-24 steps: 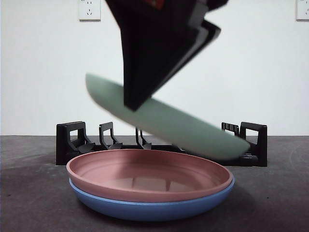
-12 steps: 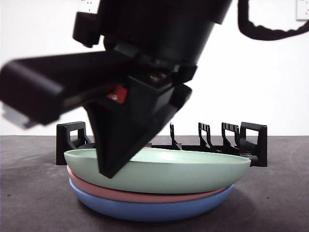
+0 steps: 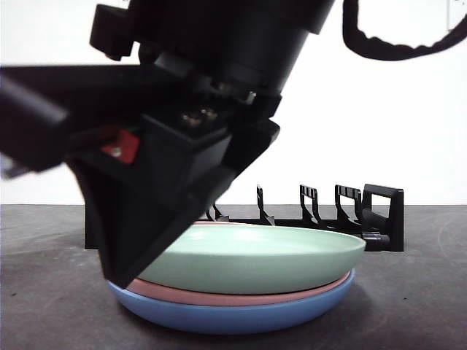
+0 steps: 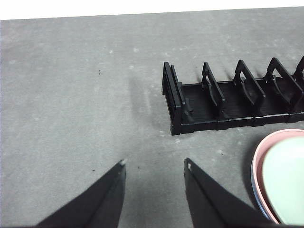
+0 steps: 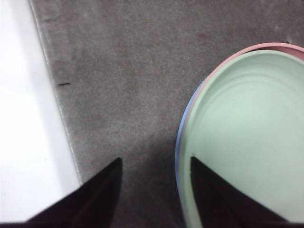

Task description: Place the plate

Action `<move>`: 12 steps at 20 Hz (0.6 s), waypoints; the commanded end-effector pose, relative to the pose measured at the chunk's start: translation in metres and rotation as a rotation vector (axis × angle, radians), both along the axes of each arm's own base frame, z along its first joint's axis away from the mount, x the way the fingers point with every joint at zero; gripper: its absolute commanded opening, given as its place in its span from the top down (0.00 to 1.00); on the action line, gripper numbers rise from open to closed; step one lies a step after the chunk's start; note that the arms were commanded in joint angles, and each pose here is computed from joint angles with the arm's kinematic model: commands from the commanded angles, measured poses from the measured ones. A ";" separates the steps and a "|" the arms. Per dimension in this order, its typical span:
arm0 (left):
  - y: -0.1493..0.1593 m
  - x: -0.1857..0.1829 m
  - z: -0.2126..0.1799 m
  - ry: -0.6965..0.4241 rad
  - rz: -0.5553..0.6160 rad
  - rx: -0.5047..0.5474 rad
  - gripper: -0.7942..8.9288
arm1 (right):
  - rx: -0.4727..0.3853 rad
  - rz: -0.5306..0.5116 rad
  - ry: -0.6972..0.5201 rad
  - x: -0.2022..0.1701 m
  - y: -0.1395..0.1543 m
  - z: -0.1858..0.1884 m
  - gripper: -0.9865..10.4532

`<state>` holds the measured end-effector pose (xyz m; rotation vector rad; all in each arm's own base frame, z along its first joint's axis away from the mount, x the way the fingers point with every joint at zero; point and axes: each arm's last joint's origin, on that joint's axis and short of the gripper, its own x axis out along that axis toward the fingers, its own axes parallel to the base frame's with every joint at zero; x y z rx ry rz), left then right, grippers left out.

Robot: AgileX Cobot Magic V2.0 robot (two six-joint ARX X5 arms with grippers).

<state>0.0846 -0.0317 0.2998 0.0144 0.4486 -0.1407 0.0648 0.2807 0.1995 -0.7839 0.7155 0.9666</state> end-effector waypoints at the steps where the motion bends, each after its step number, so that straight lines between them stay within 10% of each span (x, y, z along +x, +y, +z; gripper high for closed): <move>1: 0.000 -0.001 0.006 -0.025 0.000 -0.010 0.72 | 0.032 0.019 -0.006 -0.003 0.007 0.007 0.67; 12: -0.005 0.011 0.017 -0.136 0.001 -0.063 0.72 | 0.228 -0.300 -0.288 0.072 -0.045 0.081 0.67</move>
